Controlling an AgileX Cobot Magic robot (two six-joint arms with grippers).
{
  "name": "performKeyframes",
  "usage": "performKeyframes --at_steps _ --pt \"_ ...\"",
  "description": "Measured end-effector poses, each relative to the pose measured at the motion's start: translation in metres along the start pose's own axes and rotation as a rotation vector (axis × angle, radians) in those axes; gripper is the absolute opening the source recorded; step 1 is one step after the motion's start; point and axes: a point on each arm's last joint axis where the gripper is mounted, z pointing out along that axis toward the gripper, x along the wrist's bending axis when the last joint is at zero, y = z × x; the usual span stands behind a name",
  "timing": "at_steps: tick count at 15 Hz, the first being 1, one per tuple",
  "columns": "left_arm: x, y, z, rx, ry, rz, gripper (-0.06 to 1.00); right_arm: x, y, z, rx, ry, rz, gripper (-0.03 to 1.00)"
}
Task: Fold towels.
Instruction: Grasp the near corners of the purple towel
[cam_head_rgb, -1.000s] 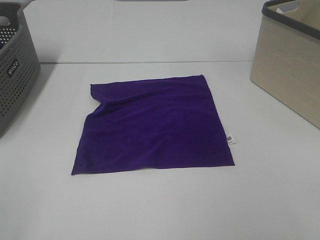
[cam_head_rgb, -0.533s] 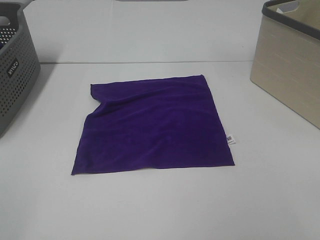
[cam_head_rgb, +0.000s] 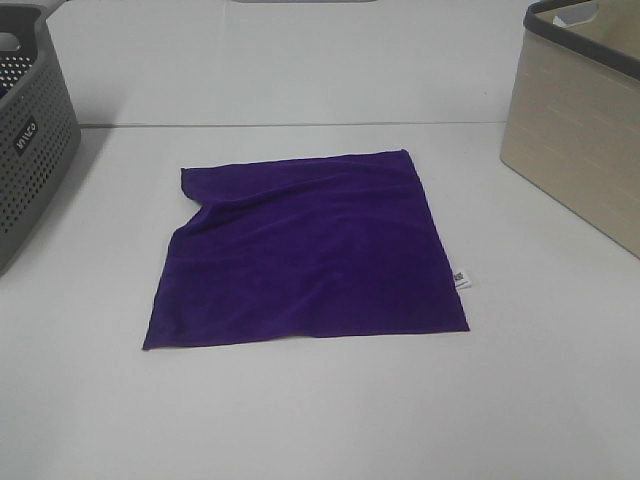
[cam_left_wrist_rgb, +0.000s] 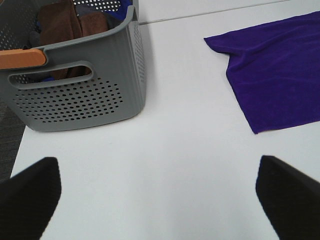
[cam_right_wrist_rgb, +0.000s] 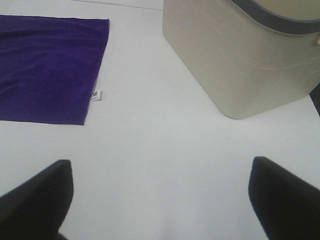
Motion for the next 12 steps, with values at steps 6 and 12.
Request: performKeyframes --at_steps 6,12 --pt "0.000 0.000 0.000 0.000 0.000 0.000 0.99 0.000 0.000 0.000 0.000 0.000 0.000 0.92" --pt "0.002 0.020 0.000 0.084 -0.004 -0.019 0.99 -0.004 0.019 0.011 0.142 0.023 0.036 0.92"
